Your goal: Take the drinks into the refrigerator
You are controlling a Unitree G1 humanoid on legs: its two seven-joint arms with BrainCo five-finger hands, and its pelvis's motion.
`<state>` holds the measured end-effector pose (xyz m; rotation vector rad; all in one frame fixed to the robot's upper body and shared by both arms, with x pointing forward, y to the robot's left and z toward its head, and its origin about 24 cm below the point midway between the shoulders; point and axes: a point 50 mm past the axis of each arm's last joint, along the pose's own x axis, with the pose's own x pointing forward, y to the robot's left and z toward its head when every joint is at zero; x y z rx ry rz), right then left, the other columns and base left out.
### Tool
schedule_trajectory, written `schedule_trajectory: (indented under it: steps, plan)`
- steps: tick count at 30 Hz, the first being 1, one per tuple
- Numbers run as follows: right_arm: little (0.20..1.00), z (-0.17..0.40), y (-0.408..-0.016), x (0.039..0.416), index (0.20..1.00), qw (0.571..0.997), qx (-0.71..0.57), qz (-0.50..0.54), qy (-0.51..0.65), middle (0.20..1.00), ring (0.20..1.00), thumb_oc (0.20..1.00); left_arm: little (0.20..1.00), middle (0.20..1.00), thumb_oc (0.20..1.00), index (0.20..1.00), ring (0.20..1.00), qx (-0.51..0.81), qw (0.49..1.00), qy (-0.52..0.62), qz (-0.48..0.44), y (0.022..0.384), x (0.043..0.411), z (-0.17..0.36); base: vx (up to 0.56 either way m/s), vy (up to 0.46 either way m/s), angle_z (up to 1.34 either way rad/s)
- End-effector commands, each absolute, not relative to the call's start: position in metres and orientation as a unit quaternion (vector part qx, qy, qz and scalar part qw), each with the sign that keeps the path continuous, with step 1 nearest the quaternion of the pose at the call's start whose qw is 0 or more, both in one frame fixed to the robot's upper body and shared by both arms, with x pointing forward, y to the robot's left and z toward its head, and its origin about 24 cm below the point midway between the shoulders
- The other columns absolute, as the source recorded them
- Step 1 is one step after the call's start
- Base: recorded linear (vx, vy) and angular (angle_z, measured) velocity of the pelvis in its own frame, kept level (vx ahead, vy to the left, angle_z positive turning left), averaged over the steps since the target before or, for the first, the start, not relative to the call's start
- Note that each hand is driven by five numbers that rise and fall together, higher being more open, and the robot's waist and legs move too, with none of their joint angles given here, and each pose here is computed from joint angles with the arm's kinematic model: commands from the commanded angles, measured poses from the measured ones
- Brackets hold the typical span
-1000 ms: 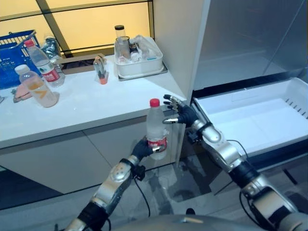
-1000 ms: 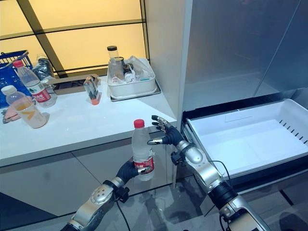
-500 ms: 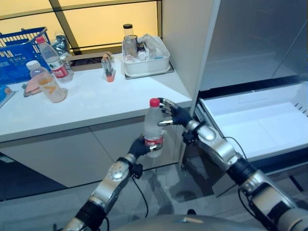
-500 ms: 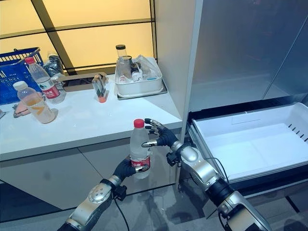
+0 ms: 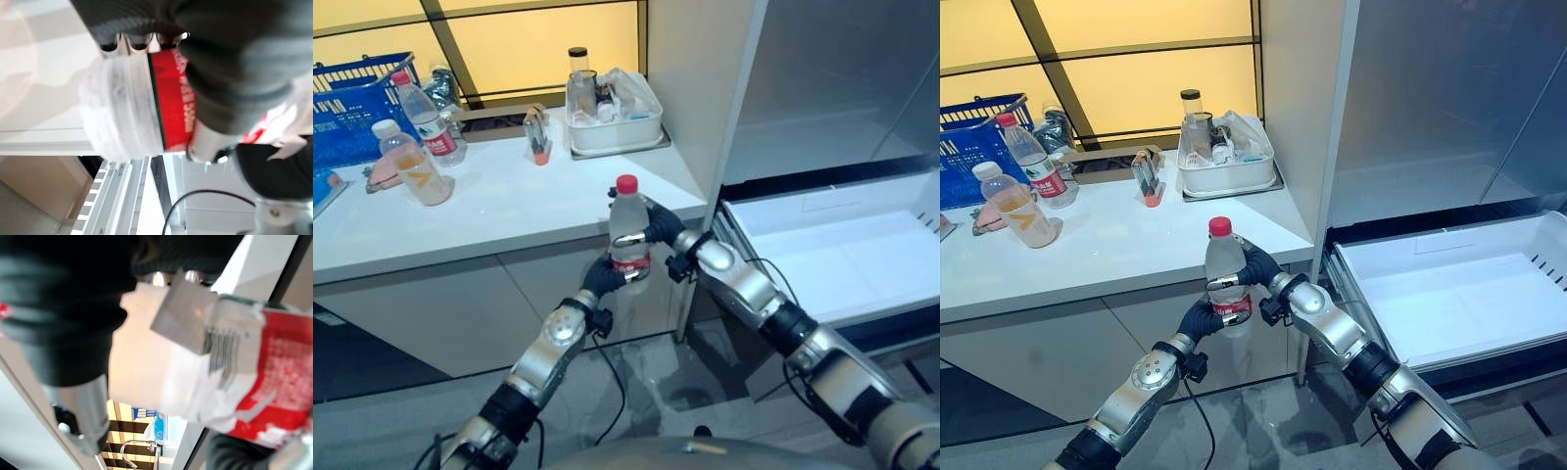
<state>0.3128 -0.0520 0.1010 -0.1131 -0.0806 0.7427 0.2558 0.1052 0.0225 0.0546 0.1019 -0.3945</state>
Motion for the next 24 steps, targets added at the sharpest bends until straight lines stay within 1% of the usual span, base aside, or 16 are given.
schedule_trajectory:
  steps: [1,4,5,6,13,14,15,24]
  plan:
    - [1.000,0.131,-0.003,0.312,1.000,0.909,-0.009,0.406,-0.094,1.000,1.000,1.000,0.200,0.200,0.200,0.200,0.200,0.045,0.952,-0.134,-0.270,0.058,0.286,0.098,0.00,0.000,0.00]
    - [1.000,0.129,0.012,0.308,1.000,0.907,0.014,0.413,-0.084,1.000,1.000,1.000,0.200,0.200,0.200,0.200,0.200,0.055,0.952,-0.139,-0.268,0.054,0.288,0.099,0.00,0.000,0.00]
    - [0.733,0.128,0.014,0.307,0.733,0.905,0.016,0.417,-0.083,0.733,0.733,0.733,0.200,0.200,0.200,0.200,0.200,0.058,0.951,-0.141,-0.268,0.053,0.288,0.100,0.00,0.000,0.00]
    - [0.200,0.128,0.014,0.306,0.200,0.905,0.018,0.417,-0.082,0.200,0.200,0.200,0.200,0.200,0.200,0.200,0.200,0.063,0.951,-0.143,-0.268,0.052,0.288,0.100,0.00,0.000,0.00]
    - [0.200,0.132,0.007,0.305,0.200,0.911,0.024,0.399,-0.099,0.200,0.200,0.200,0.200,0.200,0.200,0.200,0.200,0.059,0.952,-0.143,-0.265,0.050,0.288,0.100,0.00,0.000,0.00]
    - [0.200,0.132,0.005,0.306,0.200,0.914,0.027,0.393,-0.101,0.200,0.200,0.200,0.856,0.856,0.856,0.856,0.856,0.061,0.952,-0.141,-0.264,0.050,0.289,0.100,0.00,0.000,0.00]
    - [0.200,0.133,0.003,0.306,0.200,0.915,0.028,0.390,-0.103,0.200,0.200,0.200,1.000,1.000,1.000,1.000,1.000,0.061,0.952,-0.141,-0.263,0.050,0.290,0.100,0.00,0.000,0.00]
    - [0.200,0.140,-0.014,0.303,0.200,0.920,0.050,0.366,-0.128,0.200,0.200,0.200,1.000,1.000,1.000,1.000,1.000,0.038,0.961,-0.124,-0.245,0.058,0.289,0.093,0.00,0.000,0.00]
